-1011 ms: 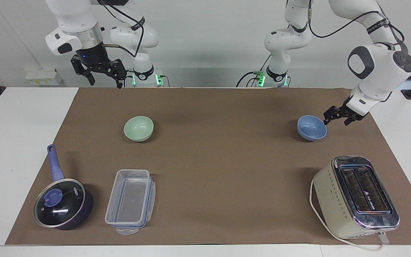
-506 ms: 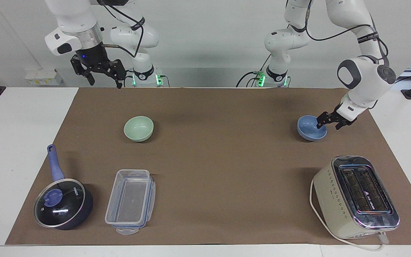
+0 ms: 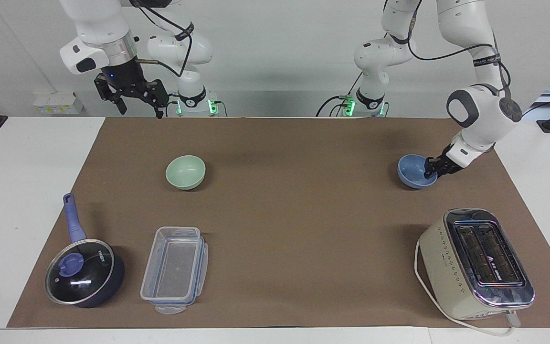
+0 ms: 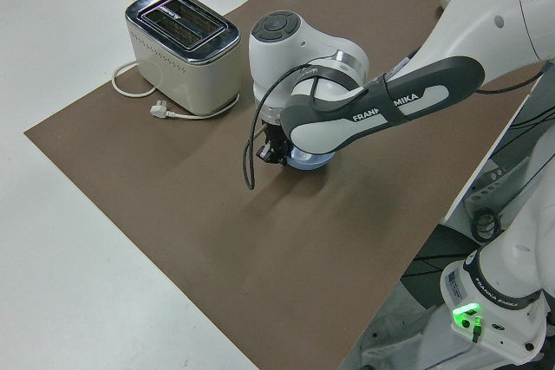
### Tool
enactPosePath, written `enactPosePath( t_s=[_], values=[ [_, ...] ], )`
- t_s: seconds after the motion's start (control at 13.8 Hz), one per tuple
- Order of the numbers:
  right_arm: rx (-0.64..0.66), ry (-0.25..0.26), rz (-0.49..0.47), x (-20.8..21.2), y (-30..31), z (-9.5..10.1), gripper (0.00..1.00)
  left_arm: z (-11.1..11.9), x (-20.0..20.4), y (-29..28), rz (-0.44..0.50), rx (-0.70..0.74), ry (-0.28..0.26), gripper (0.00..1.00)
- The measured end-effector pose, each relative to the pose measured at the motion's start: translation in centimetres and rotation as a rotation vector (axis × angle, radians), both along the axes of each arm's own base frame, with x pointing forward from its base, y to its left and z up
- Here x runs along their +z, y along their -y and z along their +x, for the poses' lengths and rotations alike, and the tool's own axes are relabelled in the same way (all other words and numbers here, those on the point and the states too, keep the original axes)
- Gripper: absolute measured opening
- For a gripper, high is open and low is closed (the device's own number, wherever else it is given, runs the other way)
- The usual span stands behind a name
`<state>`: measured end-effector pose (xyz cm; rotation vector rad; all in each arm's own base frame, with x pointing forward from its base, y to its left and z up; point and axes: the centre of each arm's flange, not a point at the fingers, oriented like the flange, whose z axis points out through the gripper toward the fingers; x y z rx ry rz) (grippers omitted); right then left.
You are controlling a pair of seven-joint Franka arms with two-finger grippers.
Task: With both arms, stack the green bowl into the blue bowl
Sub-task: 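Reach the left gripper down to the blue bowl rim and grasp it, then slide the blue bowl with the left gripper toward the table center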
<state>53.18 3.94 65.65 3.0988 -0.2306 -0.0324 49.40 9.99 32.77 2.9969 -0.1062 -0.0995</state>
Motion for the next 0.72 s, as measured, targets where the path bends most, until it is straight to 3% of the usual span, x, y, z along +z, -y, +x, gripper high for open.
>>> enactPosePath(
  t_s=[0.22,0.72],
  values=[
    [-0.001,0.0,0.0,0.0,0.0,0.0,1.0,0.6,0.9,0.1,-0.031,0.012,-0.018,0.05],
    [-0.007,-0.001,0.0,0.0,0.4,0.0,1.0,3.5,8.1,0.5,-0.104,-0.004,-0.052,0.05]
  ],
)
